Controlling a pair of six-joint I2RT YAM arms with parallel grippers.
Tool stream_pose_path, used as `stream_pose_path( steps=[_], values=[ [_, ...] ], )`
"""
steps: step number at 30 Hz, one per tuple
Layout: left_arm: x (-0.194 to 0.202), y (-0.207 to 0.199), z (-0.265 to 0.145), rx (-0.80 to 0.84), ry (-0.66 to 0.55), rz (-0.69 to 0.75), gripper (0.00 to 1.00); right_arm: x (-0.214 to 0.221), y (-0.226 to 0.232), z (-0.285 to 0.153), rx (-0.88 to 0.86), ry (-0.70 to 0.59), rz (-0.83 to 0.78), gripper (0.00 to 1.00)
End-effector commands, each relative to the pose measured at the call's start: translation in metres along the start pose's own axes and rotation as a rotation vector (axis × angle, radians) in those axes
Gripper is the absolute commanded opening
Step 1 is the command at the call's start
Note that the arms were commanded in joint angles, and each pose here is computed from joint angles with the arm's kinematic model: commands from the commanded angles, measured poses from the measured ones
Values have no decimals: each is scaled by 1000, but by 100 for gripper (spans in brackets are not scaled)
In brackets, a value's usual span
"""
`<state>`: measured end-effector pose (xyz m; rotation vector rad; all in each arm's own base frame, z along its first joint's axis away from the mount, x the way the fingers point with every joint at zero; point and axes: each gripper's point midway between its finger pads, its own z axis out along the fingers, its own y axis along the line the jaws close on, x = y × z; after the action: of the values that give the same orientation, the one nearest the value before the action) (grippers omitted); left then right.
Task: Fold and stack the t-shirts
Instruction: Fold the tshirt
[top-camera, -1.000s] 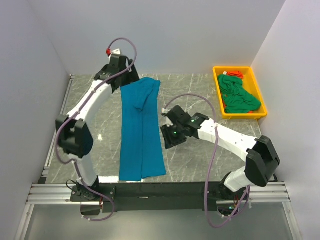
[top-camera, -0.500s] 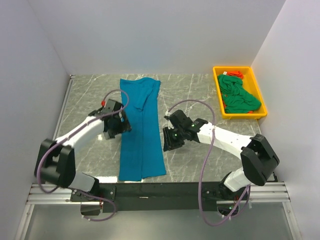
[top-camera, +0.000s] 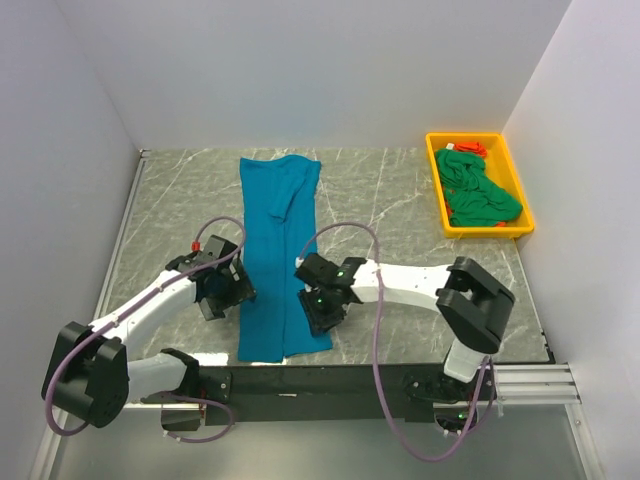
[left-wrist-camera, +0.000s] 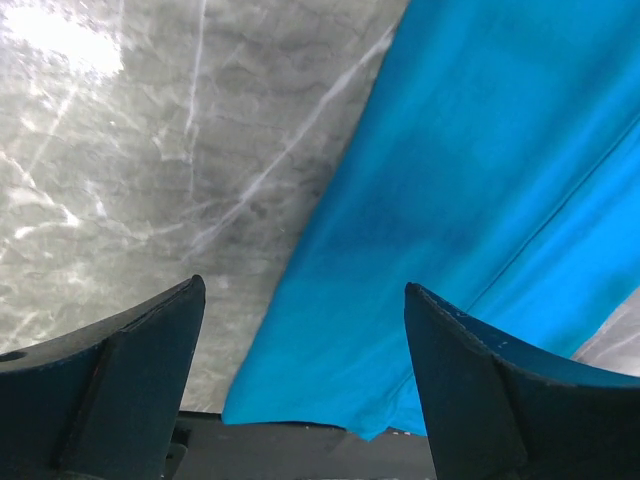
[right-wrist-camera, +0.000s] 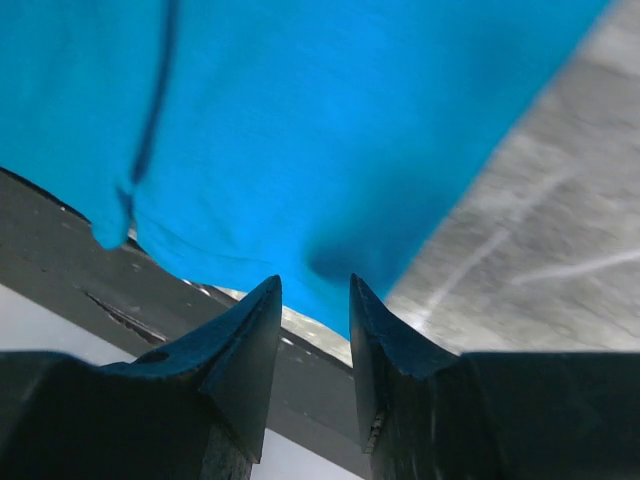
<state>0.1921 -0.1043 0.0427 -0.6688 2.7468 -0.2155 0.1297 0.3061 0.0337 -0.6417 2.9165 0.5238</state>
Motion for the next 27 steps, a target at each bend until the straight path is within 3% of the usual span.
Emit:
stream_pose_path(
  steps=[1, 9, 20, 24, 27],
  values=[
    [4, -6, -2, 28, 8, -41, 86, -13, 4, -2, 84, -31, -62, 41],
    [10, -12, 0, 52, 28, -45, 85, 12, -29, 14, 242, 67, -90, 41],
    [17, -25, -7, 69, 47, -34, 86, 56, -56, 6, 267, 149, -81, 40],
    [0, -55, -15, 178, 4, 7, 85, 36, -40, -6, 192, 43, -113, 42],
    [-24, -93, -27, 290, -51, 49, 86, 8, -13, -28, 63, -88, -101, 50]
  ],
)
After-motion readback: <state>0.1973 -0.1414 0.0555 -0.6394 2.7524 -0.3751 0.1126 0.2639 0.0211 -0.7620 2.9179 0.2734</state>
